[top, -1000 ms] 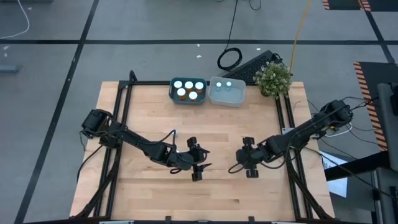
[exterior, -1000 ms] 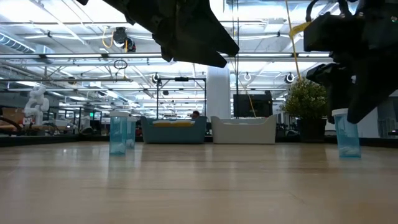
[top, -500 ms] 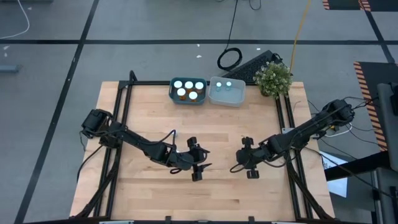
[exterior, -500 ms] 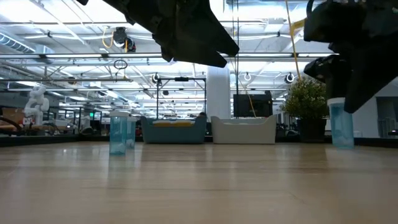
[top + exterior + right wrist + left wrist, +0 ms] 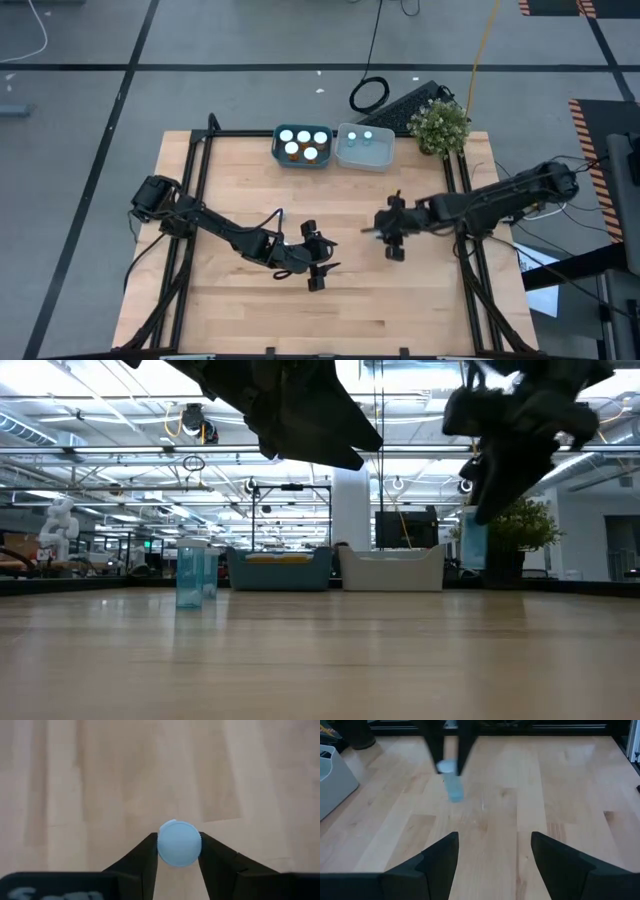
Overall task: Pick and place medicine bottles into bin by pill shape (circle, oval)
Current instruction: Put the blue pill bottle into the gray bin
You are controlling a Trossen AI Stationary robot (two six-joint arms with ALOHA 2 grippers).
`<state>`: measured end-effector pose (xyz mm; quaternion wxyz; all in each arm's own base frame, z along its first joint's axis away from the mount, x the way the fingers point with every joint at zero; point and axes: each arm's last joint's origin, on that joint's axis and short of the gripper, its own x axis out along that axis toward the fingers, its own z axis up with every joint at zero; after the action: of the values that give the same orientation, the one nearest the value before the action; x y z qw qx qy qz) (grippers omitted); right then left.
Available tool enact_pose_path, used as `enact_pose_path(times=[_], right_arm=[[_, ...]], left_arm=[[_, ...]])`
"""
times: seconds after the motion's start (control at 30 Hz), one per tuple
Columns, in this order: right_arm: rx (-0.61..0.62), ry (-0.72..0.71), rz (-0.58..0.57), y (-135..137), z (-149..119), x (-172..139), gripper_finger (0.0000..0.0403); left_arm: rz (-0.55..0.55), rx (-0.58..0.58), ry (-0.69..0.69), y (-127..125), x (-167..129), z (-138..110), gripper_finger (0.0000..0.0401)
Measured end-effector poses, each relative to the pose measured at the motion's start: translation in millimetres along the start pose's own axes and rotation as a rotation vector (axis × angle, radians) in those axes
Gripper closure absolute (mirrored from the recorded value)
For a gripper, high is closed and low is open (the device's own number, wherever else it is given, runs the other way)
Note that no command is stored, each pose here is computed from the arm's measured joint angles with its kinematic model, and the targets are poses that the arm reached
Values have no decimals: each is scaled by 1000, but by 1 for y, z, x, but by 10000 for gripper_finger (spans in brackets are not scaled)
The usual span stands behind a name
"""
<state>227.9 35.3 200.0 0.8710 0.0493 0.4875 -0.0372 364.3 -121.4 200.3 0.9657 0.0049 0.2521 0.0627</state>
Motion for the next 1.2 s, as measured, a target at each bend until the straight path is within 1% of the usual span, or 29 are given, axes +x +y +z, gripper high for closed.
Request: enact_pose_path(times=[0.17, 0.3, 0.47, 0.6, 0.7, 0.8, 0.9, 1.03, 1.2], right_arm=[[46, -15, -33, -32, 11, -2, 283], [44, -59, -47, -54, 27, -11, 283], [31, -143, -128, -87, 52, -34, 282], [80, -224, -202, -118, 69, -56, 282], [127, -277, -213, -140, 77, -70, 282], [164, -286, -257, -162, 80, -76, 282], [184, -252, -298, -183, 78, -73, 282], [233, -193, -337, -210, 69, -63, 282], [279, -93, -358, -241, 55, -41, 282]], left_arm=[[1, 9, 3, 0, 0, 0, 151], [1, 22, 5, 0, 0, 0, 151], [14, 32, 6, 5, 2, 0, 151], [26, 23, 10, 10, 4, 1, 151], [33, 27, 26, 11, 6, -1, 151], [35, 24, 36, 12, 6, -2, 151], [36, 25, 39, 12, 6, -3, 151], [35, 30, 33, 12, 6, -2, 151], [43, 40, 28, 16, 8, -1, 151]])
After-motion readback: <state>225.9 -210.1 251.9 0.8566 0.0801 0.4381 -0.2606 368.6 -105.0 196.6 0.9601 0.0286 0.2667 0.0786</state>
